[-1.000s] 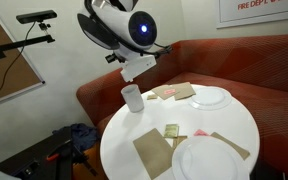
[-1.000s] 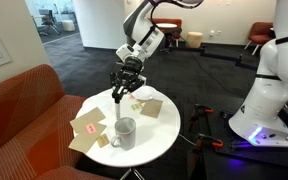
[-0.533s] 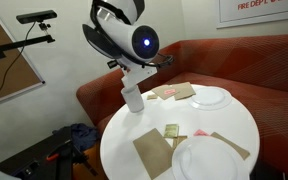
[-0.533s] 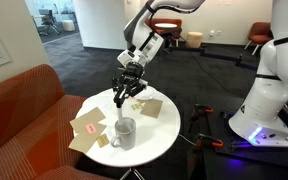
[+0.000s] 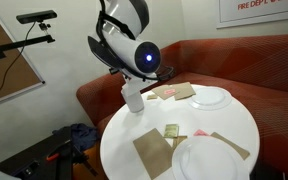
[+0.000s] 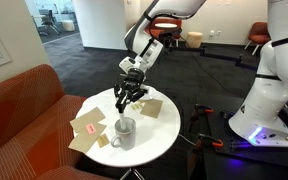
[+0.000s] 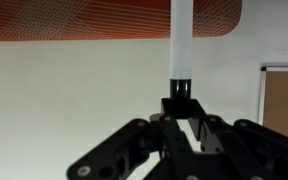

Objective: Pick the marker and put it in the cup

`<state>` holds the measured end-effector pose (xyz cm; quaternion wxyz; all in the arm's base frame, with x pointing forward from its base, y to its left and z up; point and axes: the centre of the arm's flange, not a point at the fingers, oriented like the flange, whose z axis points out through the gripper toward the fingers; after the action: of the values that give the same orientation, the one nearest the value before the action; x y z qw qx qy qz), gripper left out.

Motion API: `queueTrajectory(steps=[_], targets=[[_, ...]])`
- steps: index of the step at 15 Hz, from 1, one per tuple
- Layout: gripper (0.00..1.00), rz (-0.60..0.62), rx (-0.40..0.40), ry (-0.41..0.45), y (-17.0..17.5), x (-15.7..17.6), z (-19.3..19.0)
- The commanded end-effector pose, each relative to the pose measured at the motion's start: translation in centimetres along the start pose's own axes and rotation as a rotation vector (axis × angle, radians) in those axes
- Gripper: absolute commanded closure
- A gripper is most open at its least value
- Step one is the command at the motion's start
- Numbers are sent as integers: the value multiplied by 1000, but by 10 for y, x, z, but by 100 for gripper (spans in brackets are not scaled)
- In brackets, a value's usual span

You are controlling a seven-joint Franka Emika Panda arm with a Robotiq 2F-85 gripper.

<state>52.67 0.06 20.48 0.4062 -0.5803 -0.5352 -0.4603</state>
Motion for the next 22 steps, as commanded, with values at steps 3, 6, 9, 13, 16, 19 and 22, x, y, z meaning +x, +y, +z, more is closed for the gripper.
queueTrajectory(steps=[3, 6, 9, 13, 16, 19, 22], targets=[[95, 40, -20, 20, -8, -23, 0], [68, 62, -19, 12, -11, -32, 1], [39, 75, -17, 13, -13, -37, 2], [8, 78, -15, 18, -13, -36, 4], [0, 63, -12, 30, -15, -24, 5], [0, 29, 8, 38, -17, -1, 5], [0, -12, 30, 50, -14, 28, 5]])
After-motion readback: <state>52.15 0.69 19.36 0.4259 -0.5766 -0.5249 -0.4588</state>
